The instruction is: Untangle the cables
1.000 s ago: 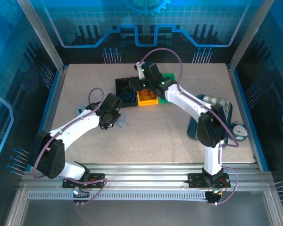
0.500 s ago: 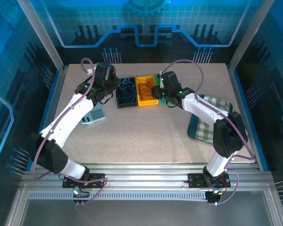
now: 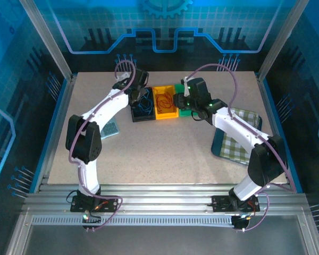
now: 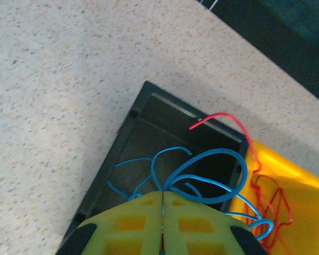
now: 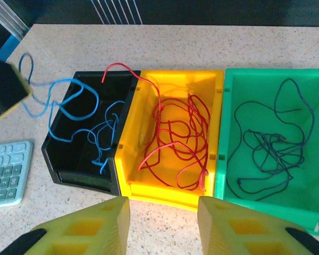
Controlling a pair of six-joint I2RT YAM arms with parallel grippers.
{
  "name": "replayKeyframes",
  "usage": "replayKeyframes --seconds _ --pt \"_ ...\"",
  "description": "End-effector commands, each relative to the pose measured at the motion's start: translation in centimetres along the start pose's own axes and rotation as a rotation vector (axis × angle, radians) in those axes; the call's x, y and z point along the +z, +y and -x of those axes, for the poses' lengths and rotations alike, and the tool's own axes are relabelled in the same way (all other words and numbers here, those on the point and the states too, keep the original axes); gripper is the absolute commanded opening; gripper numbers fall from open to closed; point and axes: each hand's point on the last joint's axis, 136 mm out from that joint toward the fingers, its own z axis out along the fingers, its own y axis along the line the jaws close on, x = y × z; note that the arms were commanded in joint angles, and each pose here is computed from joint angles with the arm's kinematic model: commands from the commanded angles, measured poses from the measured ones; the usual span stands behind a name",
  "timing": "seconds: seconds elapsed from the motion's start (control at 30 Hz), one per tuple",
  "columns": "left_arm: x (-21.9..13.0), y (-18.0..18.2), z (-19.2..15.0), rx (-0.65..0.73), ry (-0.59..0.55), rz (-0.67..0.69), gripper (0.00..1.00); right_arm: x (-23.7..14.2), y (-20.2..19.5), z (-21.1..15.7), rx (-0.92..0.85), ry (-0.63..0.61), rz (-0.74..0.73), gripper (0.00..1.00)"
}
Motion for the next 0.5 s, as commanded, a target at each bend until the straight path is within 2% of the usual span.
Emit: replayKeyframes --seconds 0.0,0.2,0.23,0.33,0.4,0.47 --pt "0.6 0.6 0.4 0.008 -0.006 0.063 0.0 -0.9 -0.5 -0.1 -0.012 -0.001 -0.005 0.39" --pt "1.8 2.4 -0.9 -0.012 0.015 0.142 0.0 -0.9 -0.7 -0.8 -0.005 0.017 -0.008 0.39" --pt "1.9 2.6 -1.0 -0.017 0.014 0.151 0.09 -0.9 -0.6 -0.8 -0.008 0.019 -0.003 0.39" --pt "1.8 2.6 -1.0 -0.027 0.009 0.15 0.58 -0.8 -0.5 -0.9 -0.01 0.024 -0.001 0.38" --pt "1.3 2.0 -0.6 -0.018 0.001 0.128 0.71 -0.7 -0.4 -0.8 -0.009 0.021 0.004 0.38" --pt "0.4 1.2 0.2 -0.007 -0.017 0.102 0.77 -0.5 -0.2 -0.7 -0.005 0.022 0.014 0.38"
